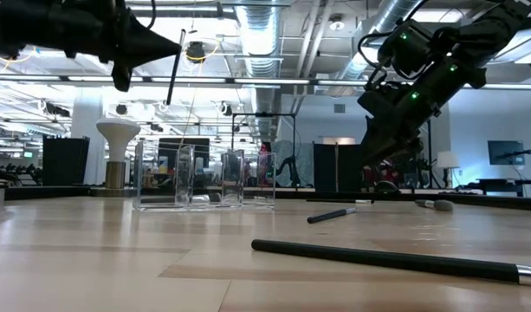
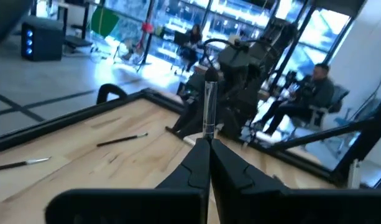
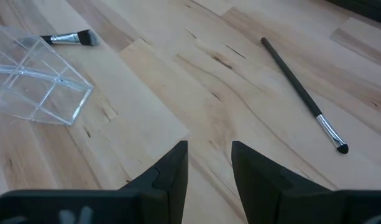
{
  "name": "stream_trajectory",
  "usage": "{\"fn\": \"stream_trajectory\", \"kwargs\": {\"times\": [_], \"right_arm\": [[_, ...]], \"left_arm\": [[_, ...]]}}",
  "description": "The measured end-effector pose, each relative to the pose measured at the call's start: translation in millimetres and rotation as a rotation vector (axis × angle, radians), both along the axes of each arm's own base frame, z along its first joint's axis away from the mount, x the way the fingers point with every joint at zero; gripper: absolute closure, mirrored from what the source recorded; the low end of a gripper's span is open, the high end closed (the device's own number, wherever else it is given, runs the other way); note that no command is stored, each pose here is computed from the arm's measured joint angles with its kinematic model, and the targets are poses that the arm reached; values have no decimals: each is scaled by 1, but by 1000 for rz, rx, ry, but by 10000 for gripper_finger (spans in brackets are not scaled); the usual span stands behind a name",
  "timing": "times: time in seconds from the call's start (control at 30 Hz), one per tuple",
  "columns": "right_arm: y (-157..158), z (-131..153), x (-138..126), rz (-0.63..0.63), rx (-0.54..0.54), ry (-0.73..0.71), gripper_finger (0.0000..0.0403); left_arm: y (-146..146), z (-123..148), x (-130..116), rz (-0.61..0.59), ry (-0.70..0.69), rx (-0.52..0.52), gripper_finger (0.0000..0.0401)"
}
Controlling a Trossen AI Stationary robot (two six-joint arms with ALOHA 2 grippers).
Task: Put items in baskets/containers
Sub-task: Put the black eyeshadow brush into the left section of the transparent organizer
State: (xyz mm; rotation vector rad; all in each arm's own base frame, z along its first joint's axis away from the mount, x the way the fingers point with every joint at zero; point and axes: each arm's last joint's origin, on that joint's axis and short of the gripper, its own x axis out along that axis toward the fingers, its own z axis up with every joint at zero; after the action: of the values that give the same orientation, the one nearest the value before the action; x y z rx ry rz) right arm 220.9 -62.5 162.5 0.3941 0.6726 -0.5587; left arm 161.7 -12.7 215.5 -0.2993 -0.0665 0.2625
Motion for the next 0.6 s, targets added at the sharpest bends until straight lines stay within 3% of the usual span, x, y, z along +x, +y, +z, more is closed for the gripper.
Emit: {"fn": "stream_trajectory", "kwargs": {"times": [0.13,0.23,0.6], "right_arm": [[0,0,0,0,0,0,287],[0,0,0,0,-2,-6,287],[4,2,3,19,-8,-30,287]], "left_arm": [[-9,-9,3,-44,-30,10,396],[-16,-19,8,-63,30,53,396],[-29,-44,20,28,157,110,396]]}}
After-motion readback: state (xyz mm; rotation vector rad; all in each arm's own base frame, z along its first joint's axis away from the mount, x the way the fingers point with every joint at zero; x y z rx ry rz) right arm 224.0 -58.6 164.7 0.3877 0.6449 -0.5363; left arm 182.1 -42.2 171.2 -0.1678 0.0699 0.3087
